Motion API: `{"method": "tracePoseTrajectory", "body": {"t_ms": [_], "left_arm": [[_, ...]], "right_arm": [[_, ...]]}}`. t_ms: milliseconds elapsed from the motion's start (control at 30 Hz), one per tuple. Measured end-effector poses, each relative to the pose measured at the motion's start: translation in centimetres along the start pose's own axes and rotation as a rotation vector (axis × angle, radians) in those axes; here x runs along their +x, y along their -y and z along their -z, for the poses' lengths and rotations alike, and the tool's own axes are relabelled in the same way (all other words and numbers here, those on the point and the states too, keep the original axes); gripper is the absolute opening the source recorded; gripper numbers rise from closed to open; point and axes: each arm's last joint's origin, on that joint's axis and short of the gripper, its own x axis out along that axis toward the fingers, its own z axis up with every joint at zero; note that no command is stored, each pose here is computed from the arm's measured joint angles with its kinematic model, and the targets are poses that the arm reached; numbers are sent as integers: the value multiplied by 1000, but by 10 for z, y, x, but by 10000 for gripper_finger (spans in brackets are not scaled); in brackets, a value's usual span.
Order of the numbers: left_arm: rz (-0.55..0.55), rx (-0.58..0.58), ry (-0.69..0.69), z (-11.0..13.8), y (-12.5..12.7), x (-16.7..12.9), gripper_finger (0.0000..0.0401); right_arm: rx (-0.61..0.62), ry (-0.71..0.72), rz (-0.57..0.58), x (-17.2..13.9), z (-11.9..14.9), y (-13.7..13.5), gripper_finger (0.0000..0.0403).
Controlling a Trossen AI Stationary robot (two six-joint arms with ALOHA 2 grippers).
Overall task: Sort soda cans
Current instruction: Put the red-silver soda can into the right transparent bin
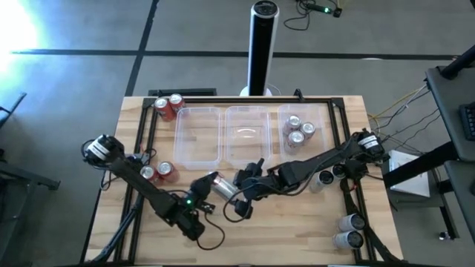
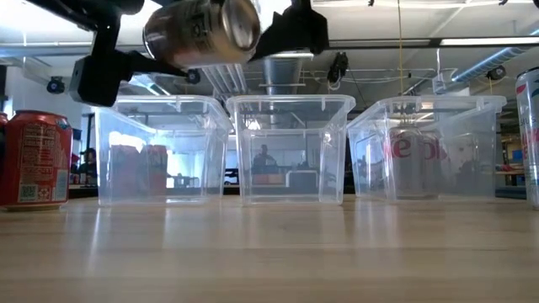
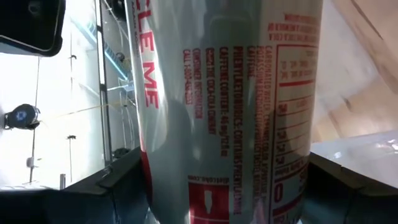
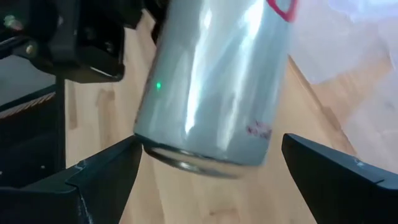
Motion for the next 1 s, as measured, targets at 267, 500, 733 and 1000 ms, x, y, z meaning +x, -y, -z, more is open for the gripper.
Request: {"method": "tracePoseTrajectory", "body": {"t_ms": [267, 500, 733, 1000], "left_arm": [[20, 27, 14, -2, 5, 0, 288], [23, 50, 13, -7, 11, 1, 288], [24, 51, 15, -13, 9, 1, 288], [16, 113, 13, -16, 1, 2, 288]], "right_arm": [[-43, 68, -24, -13, -12, -2, 381], [-53, 62, -31, -12, -13, -3, 381], [-64, 26, -5, 6, -8, 3, 381], [-33, 10, -18, 12, -7, 5, 381]]}}
